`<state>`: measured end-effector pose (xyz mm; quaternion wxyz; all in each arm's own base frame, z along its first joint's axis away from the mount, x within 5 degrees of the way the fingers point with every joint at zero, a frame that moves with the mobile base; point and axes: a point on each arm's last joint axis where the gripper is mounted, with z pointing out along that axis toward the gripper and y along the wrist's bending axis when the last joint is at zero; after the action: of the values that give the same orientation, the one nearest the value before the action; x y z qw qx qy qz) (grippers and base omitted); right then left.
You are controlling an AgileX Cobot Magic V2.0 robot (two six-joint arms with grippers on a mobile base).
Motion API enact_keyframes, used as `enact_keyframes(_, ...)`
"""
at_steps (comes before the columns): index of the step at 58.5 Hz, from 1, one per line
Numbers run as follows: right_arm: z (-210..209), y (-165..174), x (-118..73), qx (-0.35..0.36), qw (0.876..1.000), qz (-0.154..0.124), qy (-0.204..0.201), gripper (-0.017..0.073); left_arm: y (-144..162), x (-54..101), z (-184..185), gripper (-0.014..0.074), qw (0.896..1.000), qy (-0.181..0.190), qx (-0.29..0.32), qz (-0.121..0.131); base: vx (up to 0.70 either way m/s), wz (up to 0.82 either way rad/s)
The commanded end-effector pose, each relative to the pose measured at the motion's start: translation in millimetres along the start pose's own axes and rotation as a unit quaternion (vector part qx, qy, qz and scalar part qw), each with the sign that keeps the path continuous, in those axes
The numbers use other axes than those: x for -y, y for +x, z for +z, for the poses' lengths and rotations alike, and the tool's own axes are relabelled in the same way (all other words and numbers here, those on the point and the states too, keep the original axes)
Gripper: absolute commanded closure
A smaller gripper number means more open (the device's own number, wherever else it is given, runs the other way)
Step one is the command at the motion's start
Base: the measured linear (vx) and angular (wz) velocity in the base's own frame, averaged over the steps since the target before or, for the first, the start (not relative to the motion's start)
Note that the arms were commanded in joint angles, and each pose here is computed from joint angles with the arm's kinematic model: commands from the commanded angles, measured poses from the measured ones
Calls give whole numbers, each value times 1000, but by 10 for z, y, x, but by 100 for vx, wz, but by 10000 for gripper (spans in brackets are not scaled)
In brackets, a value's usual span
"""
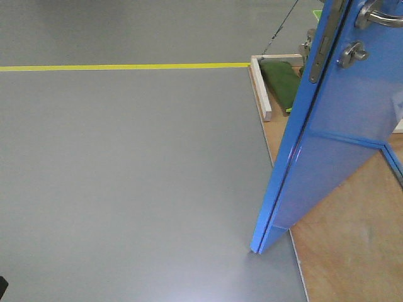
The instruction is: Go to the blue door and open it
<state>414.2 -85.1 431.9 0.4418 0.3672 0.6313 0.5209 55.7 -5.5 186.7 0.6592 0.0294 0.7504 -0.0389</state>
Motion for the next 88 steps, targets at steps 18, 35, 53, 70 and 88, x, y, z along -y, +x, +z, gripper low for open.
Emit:
enact_keyframes(18, -126, 65, -315, 8, 999, -10, -46, 561, -163, 5, -34, 521, 998, 3, 60, -6, 8, 5)
enact_keyframes(35, -126, 65, -315, 8, 999, -10, -46, 561, -163, 5, -34, 521, 998, 3, 60, -6, 9, 7)
enact_keyframes(53, -126, 65, -315, 8, 999, -10, -46, 561, -163, 5, -34, 521, 998, 3, 60, -6, 11, 5)
enact_keyframes(70, -126, 65, -315, 8, 999, -10, -46, 561, -163, 5, -34, 521, 998, 3, 60, -6, 13, 4)
enact_keyframes(88, -126, 65, -315, 8, 999, -10, -46, 561, -163, 5, -34, 521, 998, 3, 60, -6, 16, 2)
